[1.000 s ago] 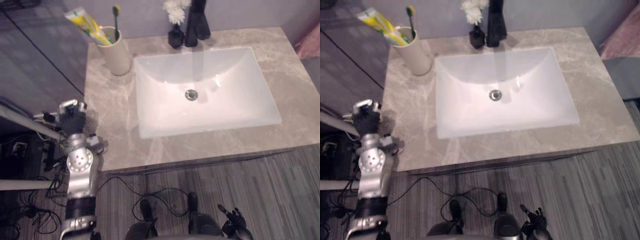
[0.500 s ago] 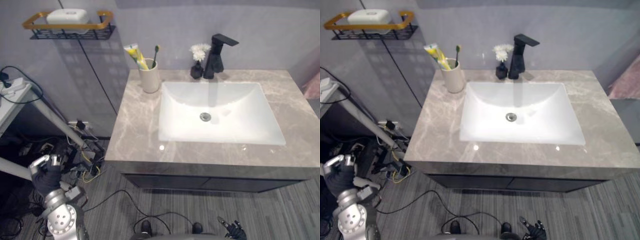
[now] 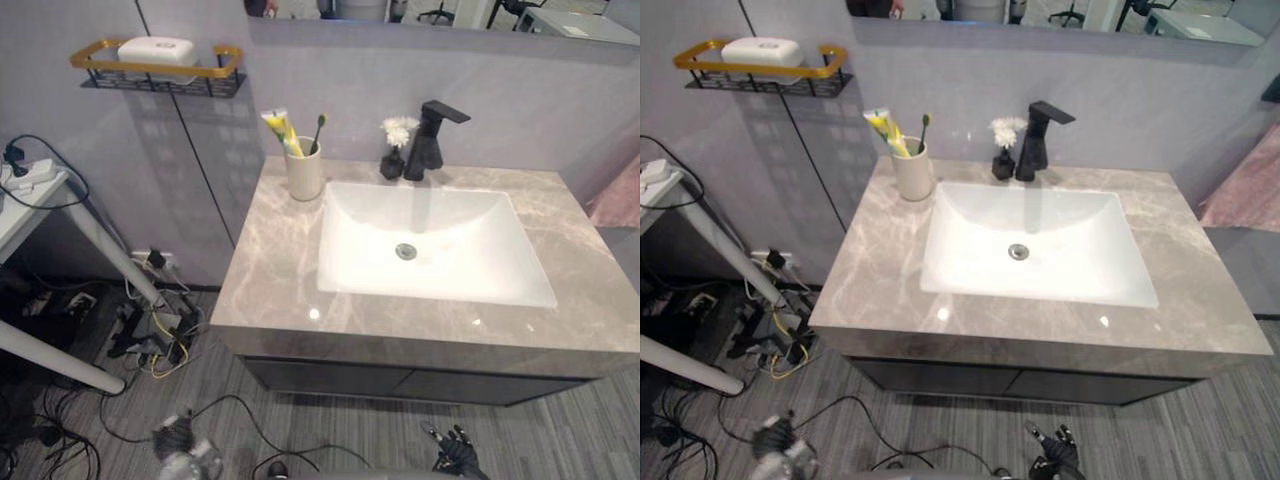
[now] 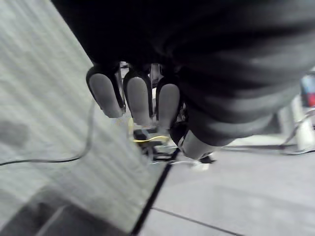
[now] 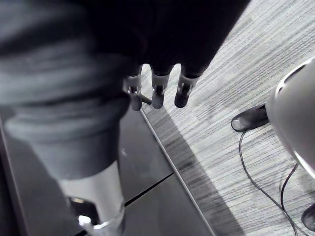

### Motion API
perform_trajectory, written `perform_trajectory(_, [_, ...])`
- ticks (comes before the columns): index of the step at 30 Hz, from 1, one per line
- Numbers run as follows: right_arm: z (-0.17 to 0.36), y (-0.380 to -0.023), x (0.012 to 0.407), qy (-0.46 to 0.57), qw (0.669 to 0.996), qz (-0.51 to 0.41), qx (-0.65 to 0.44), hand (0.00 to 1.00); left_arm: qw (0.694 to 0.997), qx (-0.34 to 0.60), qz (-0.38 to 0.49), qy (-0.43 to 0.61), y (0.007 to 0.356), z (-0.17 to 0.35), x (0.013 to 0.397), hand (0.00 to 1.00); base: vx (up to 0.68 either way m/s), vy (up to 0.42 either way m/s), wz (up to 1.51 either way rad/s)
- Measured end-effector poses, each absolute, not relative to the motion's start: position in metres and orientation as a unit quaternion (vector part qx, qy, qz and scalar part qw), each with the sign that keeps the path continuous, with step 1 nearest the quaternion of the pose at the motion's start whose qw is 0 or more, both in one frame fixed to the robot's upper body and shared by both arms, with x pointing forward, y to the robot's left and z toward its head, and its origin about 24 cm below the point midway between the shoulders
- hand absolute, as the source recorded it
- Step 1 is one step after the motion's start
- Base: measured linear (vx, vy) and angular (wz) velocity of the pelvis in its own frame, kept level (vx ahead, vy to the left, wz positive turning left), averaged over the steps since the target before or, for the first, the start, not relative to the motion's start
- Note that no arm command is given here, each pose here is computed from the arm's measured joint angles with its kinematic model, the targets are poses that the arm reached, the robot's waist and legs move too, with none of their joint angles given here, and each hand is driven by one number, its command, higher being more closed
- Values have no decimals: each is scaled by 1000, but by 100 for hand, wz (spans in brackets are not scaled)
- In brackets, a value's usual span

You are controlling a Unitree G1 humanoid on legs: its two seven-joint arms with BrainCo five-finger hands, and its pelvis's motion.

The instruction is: Organize washtable

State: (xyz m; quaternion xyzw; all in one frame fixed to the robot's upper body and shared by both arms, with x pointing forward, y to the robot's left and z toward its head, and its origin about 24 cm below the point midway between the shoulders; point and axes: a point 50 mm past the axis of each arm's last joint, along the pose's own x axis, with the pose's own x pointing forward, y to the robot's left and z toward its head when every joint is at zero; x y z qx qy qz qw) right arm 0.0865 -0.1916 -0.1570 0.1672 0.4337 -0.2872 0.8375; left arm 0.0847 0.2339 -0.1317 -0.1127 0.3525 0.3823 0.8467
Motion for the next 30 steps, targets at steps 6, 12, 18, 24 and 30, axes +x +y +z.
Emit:
perform_trajectory(6, [-164,-196,75,477,818,-283,152,0,807,-155,324,468,206,-162,57,0,0,0,0])
perform_trajectory(12, [-167,-197,74,495,812,-271,152,0,810,-152,272,497,206,-166,60,0,-6,11,-3])
perform_trajectory(18, [-167,-195,77,500,817,-252,139,0,819,-128,228,510,202,-167,66,0,-40,15,-3])
perform_trajectory(24, [-169,-196,75,509,812,-251,136,0,823,-114,208,516,199,-168,69,0,-5,5,-1])
perform_trajectory(30, [-168,-198,76,508,814,-245,137,0,821,-117,211,517,200,-168,70,0,0,0,0])
